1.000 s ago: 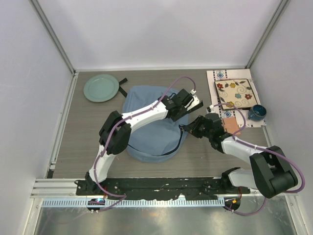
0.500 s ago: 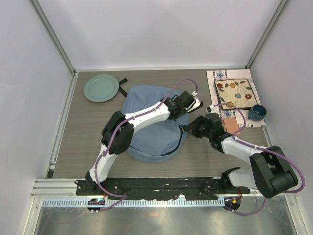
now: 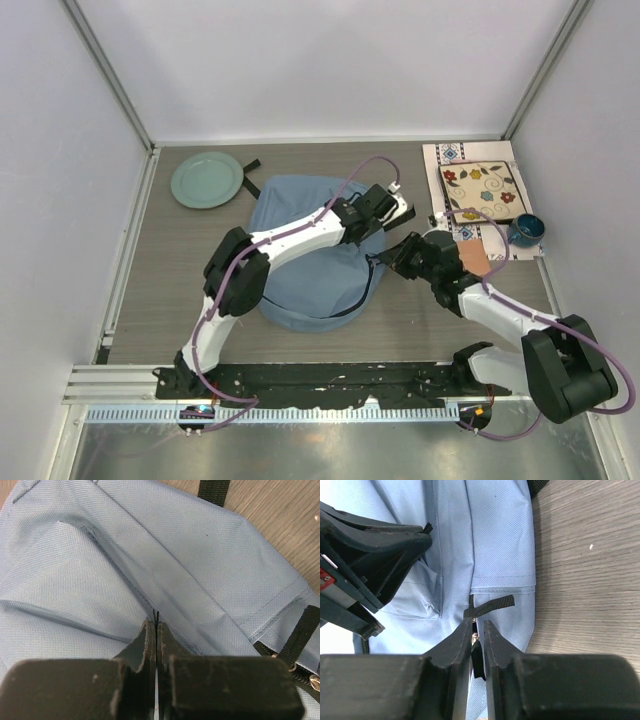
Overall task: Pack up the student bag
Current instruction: Unzip the student bag at the center of the board.
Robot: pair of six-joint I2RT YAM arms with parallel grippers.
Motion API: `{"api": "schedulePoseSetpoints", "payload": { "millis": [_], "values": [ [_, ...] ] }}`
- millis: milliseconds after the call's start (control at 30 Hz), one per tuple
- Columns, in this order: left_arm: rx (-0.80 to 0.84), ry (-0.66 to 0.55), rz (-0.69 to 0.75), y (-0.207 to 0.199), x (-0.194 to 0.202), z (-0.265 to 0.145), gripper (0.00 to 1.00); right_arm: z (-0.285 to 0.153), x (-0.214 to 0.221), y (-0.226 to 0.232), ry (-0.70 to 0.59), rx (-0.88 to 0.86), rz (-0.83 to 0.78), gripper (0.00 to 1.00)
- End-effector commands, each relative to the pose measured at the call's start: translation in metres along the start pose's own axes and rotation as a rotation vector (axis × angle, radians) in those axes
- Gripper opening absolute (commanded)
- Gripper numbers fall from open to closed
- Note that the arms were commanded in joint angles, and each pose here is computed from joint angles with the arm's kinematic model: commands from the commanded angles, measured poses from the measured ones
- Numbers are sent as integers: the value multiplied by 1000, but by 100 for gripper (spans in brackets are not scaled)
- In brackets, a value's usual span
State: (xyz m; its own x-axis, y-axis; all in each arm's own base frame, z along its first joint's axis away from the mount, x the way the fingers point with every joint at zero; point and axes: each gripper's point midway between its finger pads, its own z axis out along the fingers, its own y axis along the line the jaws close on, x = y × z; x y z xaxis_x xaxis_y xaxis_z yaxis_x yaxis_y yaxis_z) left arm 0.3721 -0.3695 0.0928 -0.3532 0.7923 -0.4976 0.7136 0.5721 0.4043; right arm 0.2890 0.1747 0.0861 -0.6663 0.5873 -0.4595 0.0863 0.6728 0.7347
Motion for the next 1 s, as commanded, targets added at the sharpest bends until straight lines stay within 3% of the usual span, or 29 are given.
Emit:
{"api": "schedulePoseSetpoints", "payload": {
  "millis": [0,33,133,233,433,667,967],
  "values": [
    [-26,-73,-78,17,-17,-29,0,-6,-16,12,-66,-27,0,24],
    [-47,-75,-89,21,-16,-29,0,-9,-19,16,-79,-36,1,32],
    [-86,-95,-138,29,-17,-37,0,-12,-22,22,-90,-60,10,45],
    [-124,-134,-211,39,-20,-49,0,-12,-22,33,-84,-114,6,49],
    [-162,-204,-370,56,-21,-69,0,-14,-23,63,-68,-264,-26,50],
    [-144,-228,-458,56,-17,-74,0,-18,-38,89,-105,-346,-80,52],
    [-149,-243,-534,60,-12,-77,0,3,-23,105,32,-422,-130,54]
  ]
}}
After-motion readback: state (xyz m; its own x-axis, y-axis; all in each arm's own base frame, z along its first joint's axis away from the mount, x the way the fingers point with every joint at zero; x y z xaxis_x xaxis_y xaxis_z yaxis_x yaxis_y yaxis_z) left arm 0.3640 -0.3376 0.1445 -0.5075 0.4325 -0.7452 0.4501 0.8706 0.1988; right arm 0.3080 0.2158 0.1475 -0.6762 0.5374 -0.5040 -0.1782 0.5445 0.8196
